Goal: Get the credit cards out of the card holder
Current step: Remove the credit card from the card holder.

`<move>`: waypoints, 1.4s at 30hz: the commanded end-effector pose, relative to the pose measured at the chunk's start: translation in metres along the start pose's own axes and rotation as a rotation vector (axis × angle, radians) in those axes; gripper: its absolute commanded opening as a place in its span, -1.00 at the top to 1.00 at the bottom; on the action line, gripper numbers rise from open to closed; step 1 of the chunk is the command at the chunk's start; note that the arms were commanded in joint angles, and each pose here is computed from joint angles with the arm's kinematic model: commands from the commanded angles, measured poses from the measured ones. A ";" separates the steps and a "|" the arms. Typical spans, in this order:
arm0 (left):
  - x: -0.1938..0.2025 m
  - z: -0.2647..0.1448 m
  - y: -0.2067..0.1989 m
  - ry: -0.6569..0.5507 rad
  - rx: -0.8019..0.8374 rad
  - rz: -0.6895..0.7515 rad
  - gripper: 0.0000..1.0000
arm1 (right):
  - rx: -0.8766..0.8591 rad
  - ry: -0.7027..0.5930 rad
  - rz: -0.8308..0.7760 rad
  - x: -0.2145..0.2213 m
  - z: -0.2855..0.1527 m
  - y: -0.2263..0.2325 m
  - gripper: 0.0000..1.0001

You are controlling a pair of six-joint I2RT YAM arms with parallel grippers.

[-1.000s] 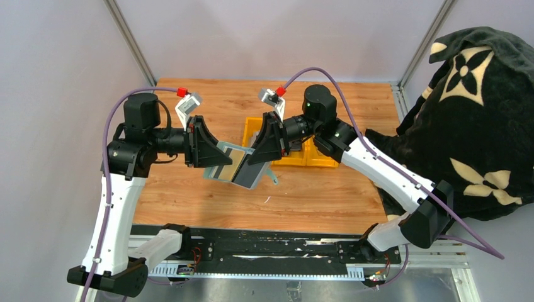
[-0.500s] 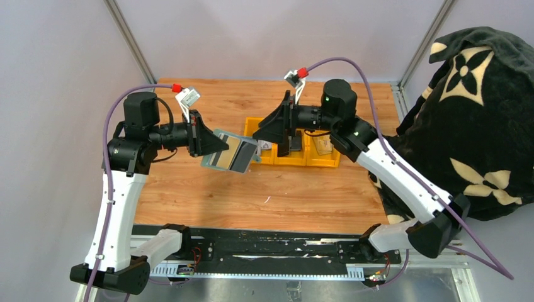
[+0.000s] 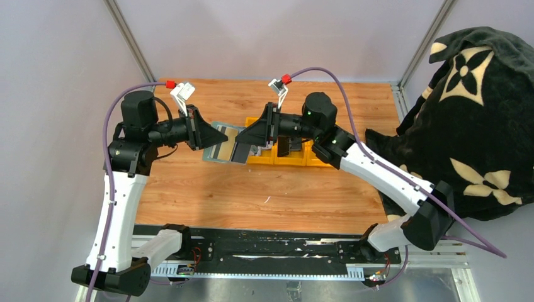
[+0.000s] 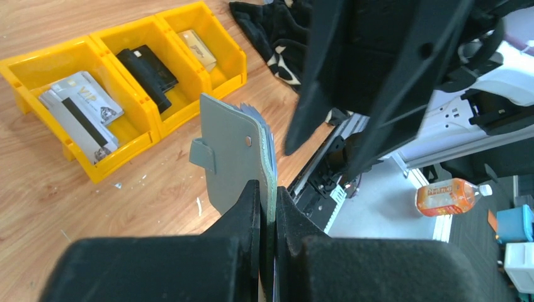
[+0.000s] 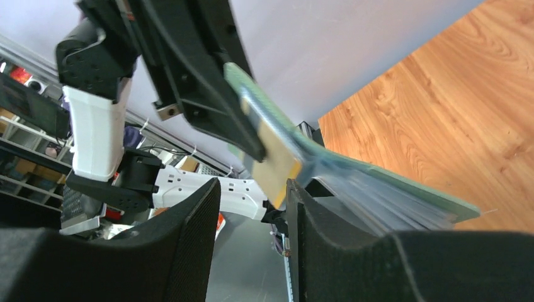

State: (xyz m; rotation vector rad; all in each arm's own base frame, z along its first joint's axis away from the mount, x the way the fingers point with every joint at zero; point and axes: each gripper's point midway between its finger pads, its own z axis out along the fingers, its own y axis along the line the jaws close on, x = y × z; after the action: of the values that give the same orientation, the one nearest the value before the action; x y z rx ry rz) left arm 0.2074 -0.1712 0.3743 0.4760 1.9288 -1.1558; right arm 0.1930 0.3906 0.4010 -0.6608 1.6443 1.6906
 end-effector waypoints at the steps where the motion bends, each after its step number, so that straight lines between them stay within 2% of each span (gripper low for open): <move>1: -0.012 -0.005 -0.017 -0.047 0.066 0.030 1.00 | -0.043 0.010 0.038 0.006 0.009 0.003 0.09; 12: -0.016 -0.008 -0.041 -0.075 0.217 -0.010 1.00 | -0.056 0.042 0.093 0.017 0.018 -0.008 0.14; 13: -0.016 -0.008 -0.042 -0.076 0.222 -0.013 1.00 | -0.075 0.038 0.097 0.016 0.018 -0.005 0.16; 16: -0.017 -0.008 -0.041 -0.080 0.221 -0.014 1.00 | -0.132 0.046 0.111 0.016 0.020 0.003 0.39; 21: -0.014 -0.006 -0.040 -0.063 0.235 -0.034 0.69 | -0.201 0.034 0.122 0.014 0.016 0.016 0.94; 23: -0.012 -0.006 -0.042 -0.051 0.256 -0.048 0.55 | -0.198 0.031 0.125 0.014 0.015 0.016 1.00; 28: -0.006 -0.007 -0.049 -0.013 0.333 -0.099 0.20 | -0.218 0.012 0.133 0.013 0.013 0.019 1.00; 34: -0.005 -0.011 -0.057 0.006 0.371 -0.097 0.26 | -0.215 -0.003 0.134 0.011 0.008 0.017 1.00; 42: -0.011 -0.013 -0.052 -0.010 0.355 -0.108 0.76 | -0.191 -0.046 0.155 0.009 -0.007 0.008 1.00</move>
State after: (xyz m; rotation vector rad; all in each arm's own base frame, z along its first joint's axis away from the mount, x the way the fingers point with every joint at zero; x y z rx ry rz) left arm 0.1846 -0.1868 0.4031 0.5018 1.7946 -1.5398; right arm 0.1750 0.3969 0.3894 -0.6325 1.6040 1.9858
